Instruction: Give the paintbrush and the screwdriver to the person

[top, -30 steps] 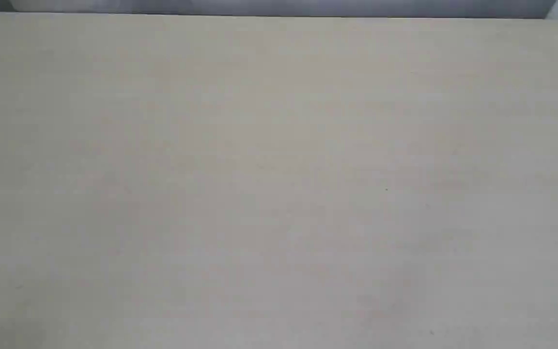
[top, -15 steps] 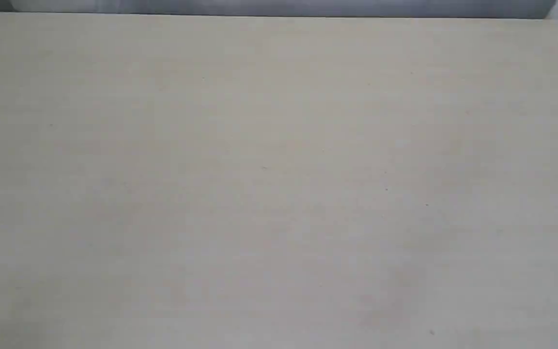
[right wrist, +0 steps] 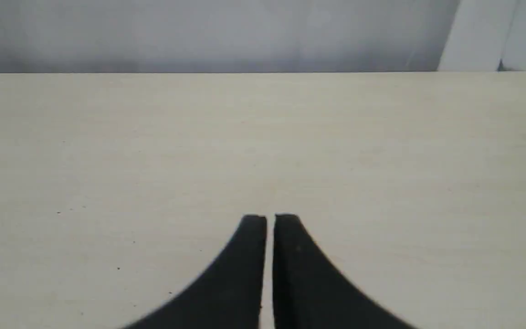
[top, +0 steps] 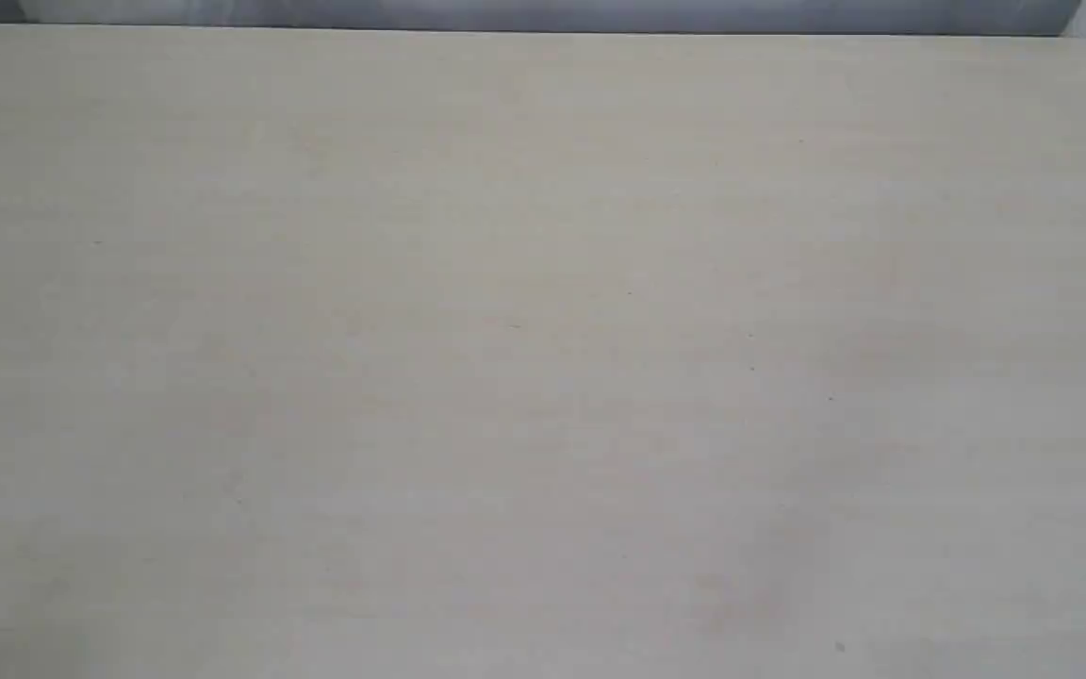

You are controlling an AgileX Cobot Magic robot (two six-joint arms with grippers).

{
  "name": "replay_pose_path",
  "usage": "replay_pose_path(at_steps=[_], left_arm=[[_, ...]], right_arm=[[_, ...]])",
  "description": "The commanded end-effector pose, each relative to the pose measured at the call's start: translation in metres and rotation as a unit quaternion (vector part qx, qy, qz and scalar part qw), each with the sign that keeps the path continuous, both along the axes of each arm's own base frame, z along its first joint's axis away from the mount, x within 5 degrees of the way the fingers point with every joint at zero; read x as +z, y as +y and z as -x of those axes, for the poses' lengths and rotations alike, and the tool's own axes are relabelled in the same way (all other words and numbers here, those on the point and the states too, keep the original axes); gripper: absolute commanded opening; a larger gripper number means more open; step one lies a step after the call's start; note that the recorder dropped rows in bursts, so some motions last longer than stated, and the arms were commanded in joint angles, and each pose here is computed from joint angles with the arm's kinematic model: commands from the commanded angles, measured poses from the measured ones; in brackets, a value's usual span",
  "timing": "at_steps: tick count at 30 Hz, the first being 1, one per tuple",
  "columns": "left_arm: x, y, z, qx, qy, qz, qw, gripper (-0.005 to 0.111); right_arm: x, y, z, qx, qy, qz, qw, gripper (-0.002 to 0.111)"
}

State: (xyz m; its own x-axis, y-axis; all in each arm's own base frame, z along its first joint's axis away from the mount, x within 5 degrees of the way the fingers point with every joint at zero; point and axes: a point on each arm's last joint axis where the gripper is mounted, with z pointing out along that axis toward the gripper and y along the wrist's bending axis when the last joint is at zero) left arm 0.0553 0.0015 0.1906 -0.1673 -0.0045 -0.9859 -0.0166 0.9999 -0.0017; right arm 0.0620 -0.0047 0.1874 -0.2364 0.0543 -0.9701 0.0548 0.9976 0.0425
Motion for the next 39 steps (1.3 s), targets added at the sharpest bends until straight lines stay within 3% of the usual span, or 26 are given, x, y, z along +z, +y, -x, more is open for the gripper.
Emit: replay_pose_path(at_steps=[1,39], left_arm=[[0.0,-0.0004,0.0,-0.003,-0.003,0.002,1.0,0.0],[-0.0002,-0.0004,0.0,-0.003,-0.002,0.002,1.0,0.0]], right_arm=[[-0.0015,-0.0036,0.0014,-0.03,0.002,-0.003,1.0,0.005],[0.0041,0.0009,0.0001,0.001,-0.028,0.033,0.999,0.005]])
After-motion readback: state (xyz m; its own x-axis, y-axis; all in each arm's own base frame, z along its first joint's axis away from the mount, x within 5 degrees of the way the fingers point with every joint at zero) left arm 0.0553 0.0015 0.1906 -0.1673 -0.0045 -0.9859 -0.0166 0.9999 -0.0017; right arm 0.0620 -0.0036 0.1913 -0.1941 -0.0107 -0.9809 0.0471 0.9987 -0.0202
